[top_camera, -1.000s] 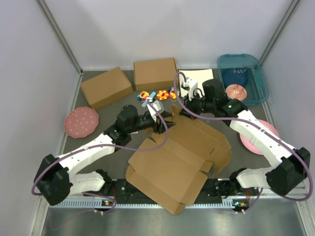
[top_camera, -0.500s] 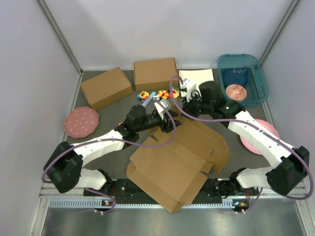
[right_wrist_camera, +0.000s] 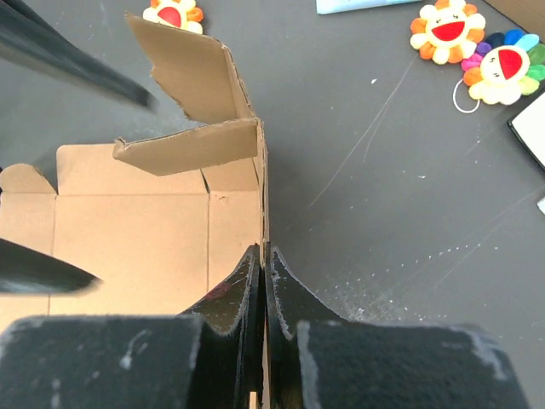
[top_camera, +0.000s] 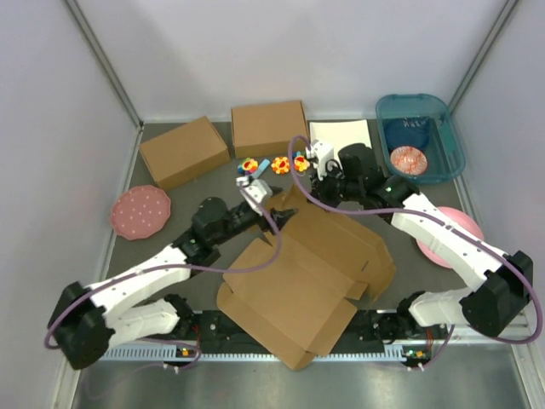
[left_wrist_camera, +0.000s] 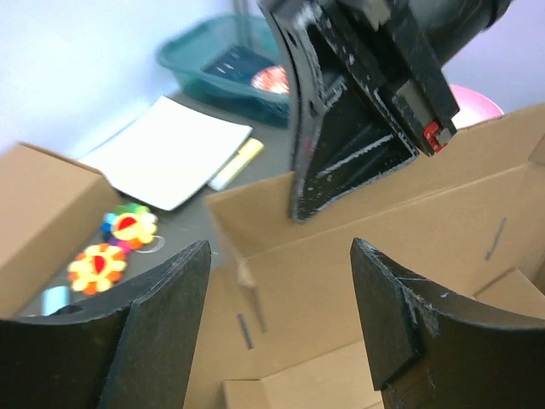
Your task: Fold the paper box
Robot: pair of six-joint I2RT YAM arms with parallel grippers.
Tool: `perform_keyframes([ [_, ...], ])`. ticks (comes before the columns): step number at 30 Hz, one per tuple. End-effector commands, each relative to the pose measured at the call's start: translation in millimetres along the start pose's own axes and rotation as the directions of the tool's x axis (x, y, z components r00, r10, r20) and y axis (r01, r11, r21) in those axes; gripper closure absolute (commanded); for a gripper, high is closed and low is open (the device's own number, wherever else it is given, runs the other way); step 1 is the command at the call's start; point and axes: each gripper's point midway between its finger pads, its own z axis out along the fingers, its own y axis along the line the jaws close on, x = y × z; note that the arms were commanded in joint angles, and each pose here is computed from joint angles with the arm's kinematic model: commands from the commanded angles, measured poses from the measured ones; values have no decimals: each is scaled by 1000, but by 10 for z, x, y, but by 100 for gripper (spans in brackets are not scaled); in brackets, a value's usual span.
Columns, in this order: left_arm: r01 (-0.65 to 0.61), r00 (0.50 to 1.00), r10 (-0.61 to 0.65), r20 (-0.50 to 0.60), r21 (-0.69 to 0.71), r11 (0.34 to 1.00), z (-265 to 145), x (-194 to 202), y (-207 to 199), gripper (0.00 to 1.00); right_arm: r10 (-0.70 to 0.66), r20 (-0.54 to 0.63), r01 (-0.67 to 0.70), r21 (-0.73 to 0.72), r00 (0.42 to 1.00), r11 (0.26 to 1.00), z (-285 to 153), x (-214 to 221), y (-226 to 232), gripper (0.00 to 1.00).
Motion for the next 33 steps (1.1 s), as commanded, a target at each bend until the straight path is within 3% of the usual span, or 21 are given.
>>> perform_keyframes([
  [1,-63,996,72,50,-164,984,-379,-182,219,27,-35,47,36,-33,998,999,-108,-177,110,100],
  [5,-20,999,27,36,-191,981,-603,-104,194,29,-36,45,37,-25,998,999,-115,-169,99,100],
  [8,144,988,-153,-23,-238,961,-662,190,183,37,-37,39,38,-15,999,999,-108,-134,79,100],
  [10,284,952,-305,-37,-276,918,-683,396,153,47,-36,39,36,-10,999,999,-114,-127,77,100],
  [13,396,895,-444,-44,-382,835,-729,754,218,63,-32,43,32,-7,999,999,-115,-135,73,100],
  [16,433,852,-518,-77,-452,780,-740,1041,248,79,-31,50,31,0,998,1000,-133,-145,68,100],
  [20,434,809,-578,-109,-551,713,-790,1264,318,90,-32,57,31,5,998,999,-162,-140,68,100],
  [25,438,786,-617,-47,-662,608,-908,1448,470,92,-32,65,31,9,997,999,-176,-136,68,100],
  [33,432,746,-661,-84,-695,575,-738,1664,480,85,-30,68,30,3,997,1000,-176,-150,79,100],
])
